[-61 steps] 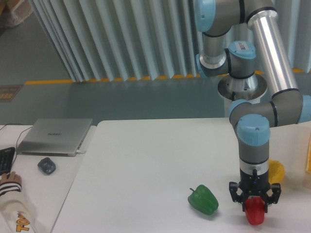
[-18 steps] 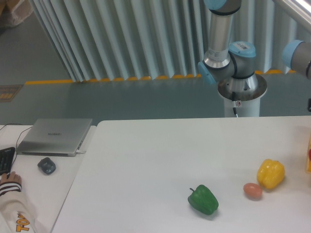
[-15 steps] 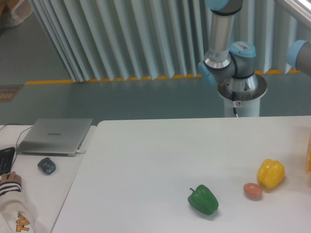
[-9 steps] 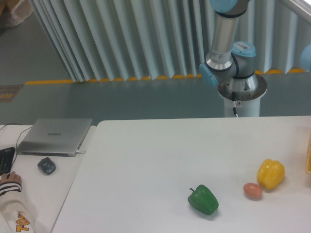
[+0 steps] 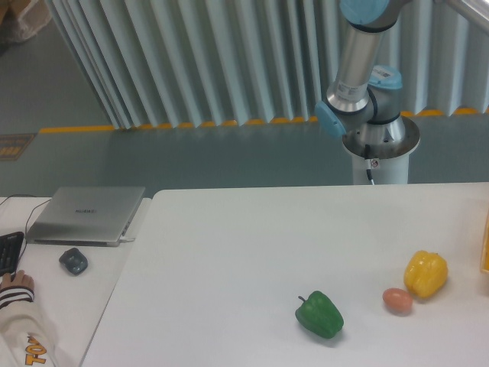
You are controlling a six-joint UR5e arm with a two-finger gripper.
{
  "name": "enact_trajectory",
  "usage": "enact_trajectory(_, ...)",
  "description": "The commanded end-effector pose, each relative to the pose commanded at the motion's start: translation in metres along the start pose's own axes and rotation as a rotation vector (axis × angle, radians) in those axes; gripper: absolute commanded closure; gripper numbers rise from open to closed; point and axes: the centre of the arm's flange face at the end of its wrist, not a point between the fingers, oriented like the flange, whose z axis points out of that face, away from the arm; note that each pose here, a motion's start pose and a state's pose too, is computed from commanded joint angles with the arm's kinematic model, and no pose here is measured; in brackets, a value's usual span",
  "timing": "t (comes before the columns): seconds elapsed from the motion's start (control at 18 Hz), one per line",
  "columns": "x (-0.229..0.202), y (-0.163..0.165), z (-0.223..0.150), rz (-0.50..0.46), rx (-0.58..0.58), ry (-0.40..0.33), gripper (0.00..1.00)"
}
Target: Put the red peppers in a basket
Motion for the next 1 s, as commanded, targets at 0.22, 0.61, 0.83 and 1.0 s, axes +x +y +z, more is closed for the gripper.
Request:
enact_trajectory(0.22,-0.004,-0.007,-0.005,-0.034,0.038,-0.033,0.00)
enact_trajectory(0.61,-0.014,-0.036,-0.018,-0.045,0.102,-0.083,0.00)
enact_trajectory(0.83,-0.023,-0.078,-0.030,-0.080,0.103,-0.095,0.00)
enact_trajectory(1.0,-0.026,-0.116,-0.036,-0.038,0.101,-0.096,0.00)
